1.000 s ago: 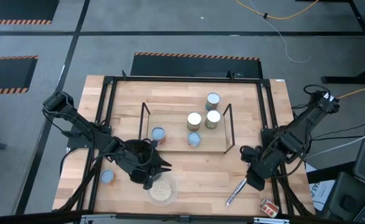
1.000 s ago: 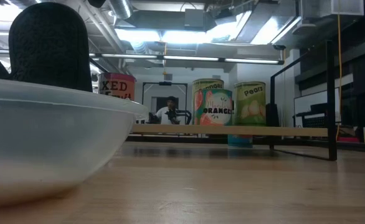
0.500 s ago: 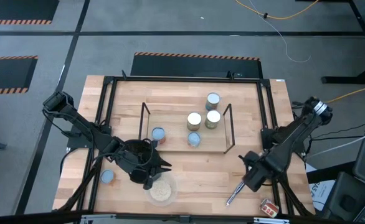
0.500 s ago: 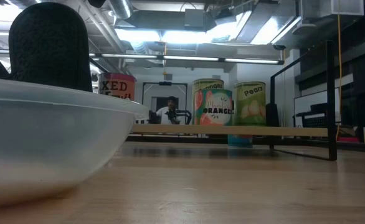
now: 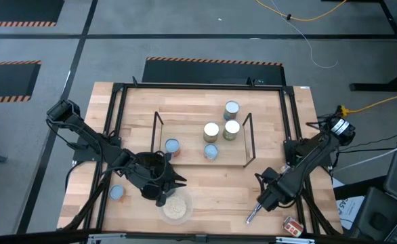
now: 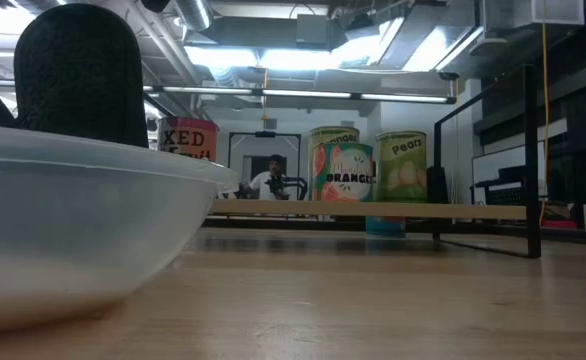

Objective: Pick and place cans onto a shelf
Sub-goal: Put the canned peaches on the shelf

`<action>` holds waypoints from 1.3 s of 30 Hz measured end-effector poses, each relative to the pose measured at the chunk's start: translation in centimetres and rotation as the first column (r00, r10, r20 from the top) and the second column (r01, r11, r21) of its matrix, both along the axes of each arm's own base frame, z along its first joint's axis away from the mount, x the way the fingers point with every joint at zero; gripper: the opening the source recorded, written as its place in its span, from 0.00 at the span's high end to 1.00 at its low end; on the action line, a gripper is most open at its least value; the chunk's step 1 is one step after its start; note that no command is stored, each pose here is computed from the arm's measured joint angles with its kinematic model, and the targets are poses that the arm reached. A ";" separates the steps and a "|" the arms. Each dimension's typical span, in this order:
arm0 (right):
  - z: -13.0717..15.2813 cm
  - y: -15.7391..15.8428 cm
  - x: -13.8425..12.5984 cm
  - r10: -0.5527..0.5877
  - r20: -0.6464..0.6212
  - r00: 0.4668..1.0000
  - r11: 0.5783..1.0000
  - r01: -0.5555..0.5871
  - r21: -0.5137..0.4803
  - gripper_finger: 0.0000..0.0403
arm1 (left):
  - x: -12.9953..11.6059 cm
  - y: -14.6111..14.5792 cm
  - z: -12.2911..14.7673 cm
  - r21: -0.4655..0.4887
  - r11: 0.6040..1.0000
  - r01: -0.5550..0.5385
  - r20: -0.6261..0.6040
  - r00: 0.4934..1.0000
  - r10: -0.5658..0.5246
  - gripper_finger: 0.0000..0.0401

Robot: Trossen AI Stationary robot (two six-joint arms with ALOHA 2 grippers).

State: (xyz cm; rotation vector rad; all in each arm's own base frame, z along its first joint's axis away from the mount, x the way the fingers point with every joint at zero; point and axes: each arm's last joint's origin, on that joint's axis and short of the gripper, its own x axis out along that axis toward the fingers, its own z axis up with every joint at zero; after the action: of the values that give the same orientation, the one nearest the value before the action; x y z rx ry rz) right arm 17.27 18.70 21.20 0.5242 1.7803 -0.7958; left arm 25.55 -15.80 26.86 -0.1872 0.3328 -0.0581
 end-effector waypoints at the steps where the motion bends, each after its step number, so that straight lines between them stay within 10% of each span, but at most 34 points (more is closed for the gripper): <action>1: -0.2 0.0 0.1 0.004 0.005 1.000 1.000 -0.004 -0.015 0.73 | 0.0 0.0 0.0 0.005 1.000 0.002 0.000 1.000 -0.002 0.83; 39: -3.4 -0.2 0.5 0.022 -0.144 0.989 0.956 -0.063 -0.287 0.78 | 0.0 -0.1 0.0 0.036 0.998 0.048 -0.003 0.999 -0.048 0.83</action>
State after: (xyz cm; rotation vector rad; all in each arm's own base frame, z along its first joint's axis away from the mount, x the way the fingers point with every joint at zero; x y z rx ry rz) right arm 17.78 18.54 17.78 0.2385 1.7537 -1.0656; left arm 25.54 -15.90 26.84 -0.1431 0.3400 -0.0994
